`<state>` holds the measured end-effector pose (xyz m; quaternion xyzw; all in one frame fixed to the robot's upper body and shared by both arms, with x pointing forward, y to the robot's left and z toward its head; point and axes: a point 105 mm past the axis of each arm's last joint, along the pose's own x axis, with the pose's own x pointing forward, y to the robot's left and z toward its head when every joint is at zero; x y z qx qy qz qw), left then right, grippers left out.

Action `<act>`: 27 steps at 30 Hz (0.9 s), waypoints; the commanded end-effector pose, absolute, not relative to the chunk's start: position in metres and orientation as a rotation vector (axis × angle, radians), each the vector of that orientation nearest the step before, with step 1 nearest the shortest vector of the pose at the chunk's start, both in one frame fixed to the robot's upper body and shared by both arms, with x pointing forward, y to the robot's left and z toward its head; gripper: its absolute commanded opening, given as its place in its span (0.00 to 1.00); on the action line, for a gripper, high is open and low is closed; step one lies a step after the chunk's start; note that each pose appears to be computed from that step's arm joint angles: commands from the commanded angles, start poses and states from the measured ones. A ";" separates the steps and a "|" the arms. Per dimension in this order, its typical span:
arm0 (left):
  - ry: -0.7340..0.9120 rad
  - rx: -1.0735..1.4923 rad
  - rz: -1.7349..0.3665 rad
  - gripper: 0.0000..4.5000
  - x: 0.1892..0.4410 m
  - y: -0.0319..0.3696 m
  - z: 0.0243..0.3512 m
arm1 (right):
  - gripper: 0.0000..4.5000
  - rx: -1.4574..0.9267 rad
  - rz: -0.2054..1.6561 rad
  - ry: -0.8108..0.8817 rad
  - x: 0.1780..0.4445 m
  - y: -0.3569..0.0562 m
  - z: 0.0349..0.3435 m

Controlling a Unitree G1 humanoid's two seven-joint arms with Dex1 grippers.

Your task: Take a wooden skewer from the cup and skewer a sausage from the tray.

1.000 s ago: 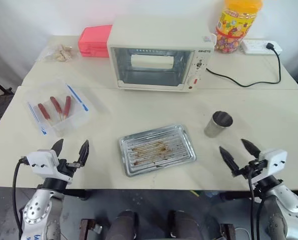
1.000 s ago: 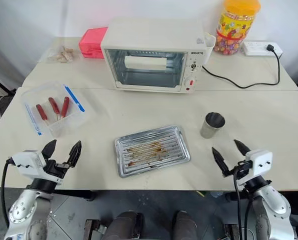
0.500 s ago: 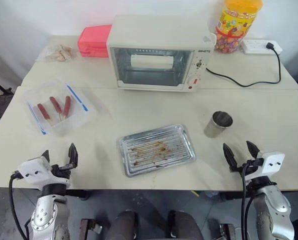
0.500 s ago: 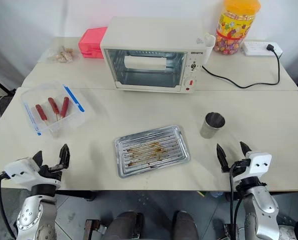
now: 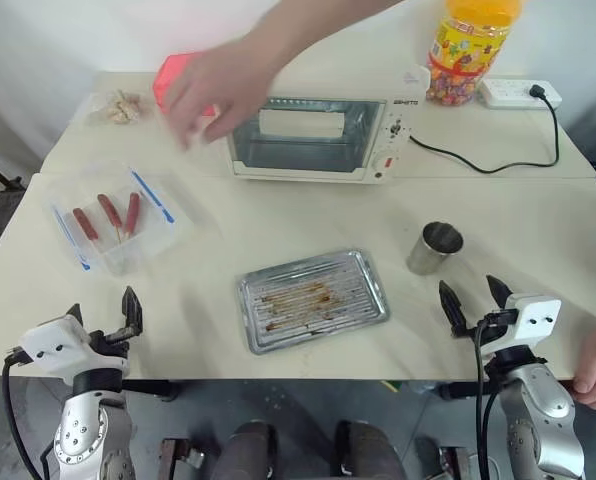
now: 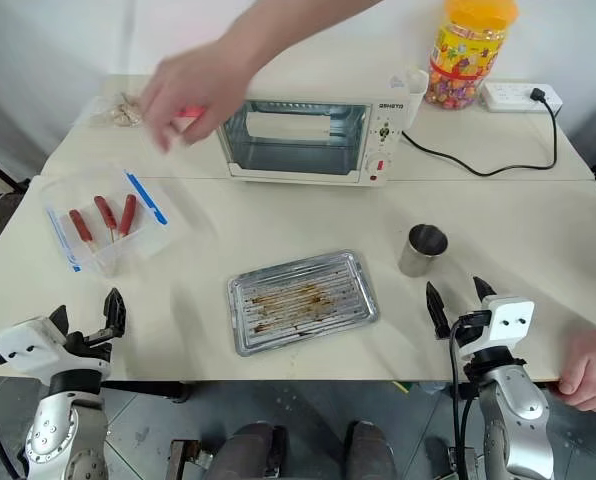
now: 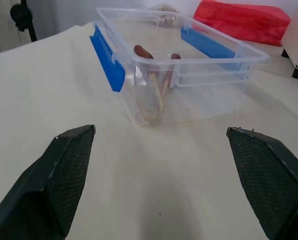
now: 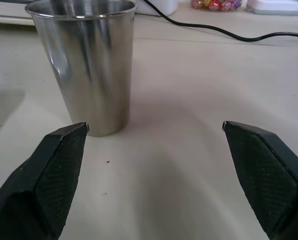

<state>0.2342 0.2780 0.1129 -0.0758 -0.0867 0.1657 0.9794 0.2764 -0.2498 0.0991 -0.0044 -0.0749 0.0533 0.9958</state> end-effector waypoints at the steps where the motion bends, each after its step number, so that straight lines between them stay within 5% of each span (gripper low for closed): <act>1: -0.222 -0.141 0.328 0.99 0.236 0.280 0.126 | 1.00 -0.029 0.121 -0.200 0.279 -0.247 0.112; 27: -0.229 -0.097 0.284 0.99 0.250 0.282 0.131 | 1.00 -0.028 0.098 -0.233 0.282 -0.256 0.103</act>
